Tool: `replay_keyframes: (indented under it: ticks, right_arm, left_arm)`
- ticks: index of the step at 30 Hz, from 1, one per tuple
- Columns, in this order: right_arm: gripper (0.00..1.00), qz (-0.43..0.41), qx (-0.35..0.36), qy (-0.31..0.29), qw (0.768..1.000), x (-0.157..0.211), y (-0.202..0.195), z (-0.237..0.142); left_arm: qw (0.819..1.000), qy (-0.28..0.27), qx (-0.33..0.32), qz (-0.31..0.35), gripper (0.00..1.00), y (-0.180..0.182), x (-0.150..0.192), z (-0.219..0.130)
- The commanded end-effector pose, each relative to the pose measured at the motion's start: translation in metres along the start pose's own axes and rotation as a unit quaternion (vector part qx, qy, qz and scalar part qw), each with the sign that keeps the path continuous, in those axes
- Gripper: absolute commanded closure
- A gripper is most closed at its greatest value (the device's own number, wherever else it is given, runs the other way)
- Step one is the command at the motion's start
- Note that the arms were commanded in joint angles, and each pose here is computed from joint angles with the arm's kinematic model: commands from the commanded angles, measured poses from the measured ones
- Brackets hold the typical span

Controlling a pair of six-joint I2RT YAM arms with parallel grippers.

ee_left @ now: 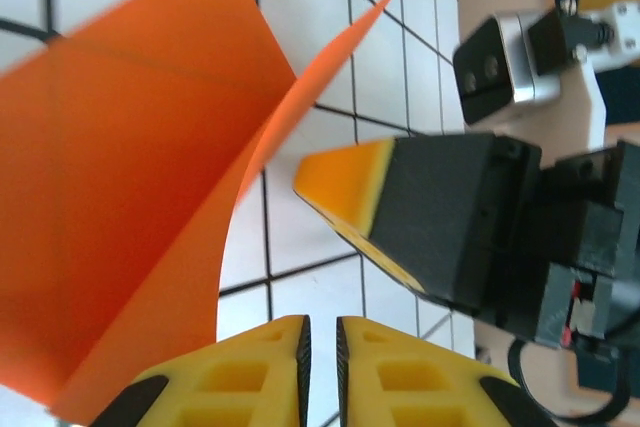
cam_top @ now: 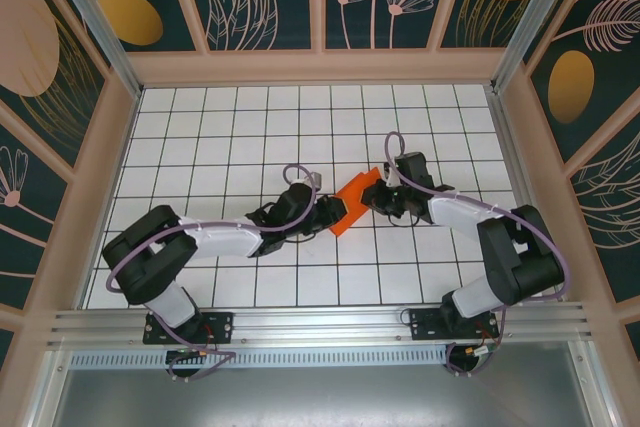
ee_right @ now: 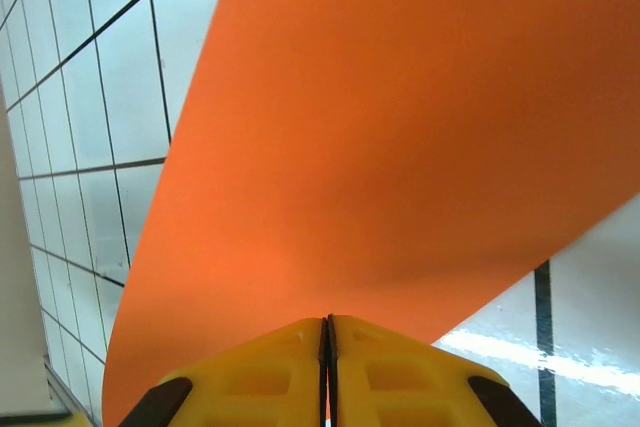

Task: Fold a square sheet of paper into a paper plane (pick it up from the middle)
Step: Rotate the paper at the center of the table.

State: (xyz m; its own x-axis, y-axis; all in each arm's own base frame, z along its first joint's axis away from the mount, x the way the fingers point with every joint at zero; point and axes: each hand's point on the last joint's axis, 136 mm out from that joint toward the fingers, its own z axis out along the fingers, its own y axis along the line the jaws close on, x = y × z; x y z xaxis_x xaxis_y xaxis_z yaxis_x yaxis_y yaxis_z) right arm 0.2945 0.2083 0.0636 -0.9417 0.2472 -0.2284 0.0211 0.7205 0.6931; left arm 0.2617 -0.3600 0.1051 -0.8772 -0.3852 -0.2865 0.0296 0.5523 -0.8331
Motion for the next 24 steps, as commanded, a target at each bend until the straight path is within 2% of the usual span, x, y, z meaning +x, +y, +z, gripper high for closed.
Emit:
replay_keyframes:
  ticks: [1, 11, 18, 24]
  right_arm:
    - [0.87, -0.015, -0.007, 0.017, 1.0, 0.005, -0.002, 0.005]
    - [0.84, 0.019, 0.029, 0.044, 0.998, 0.015, -0.014, 0.027]
    - [0.84, 0.044, 0.059, 0.051, 0.996, 0.02, -0.017, 0.049]
    - [0.84, 0.075, 0.036, 0.043, 0.996, 0.018, 0.001, 0.063]
  left_arm:
    - [0.998, -0.062, -0.026, 0.01, 0.75, 0.0, -0.024, -0.018]
    - [0.994, -0.091, -0.051, 0.041, 0.69, -0.003, -0.038, -0.034]
    - [0.994, -0.082, -0.049, 0.049, 0.69, 0.004, -0.032, -0.033]
    - [0.995, -0.07, -0.054, 0.043, 0.71, 0.016, -0.026, -0.024]
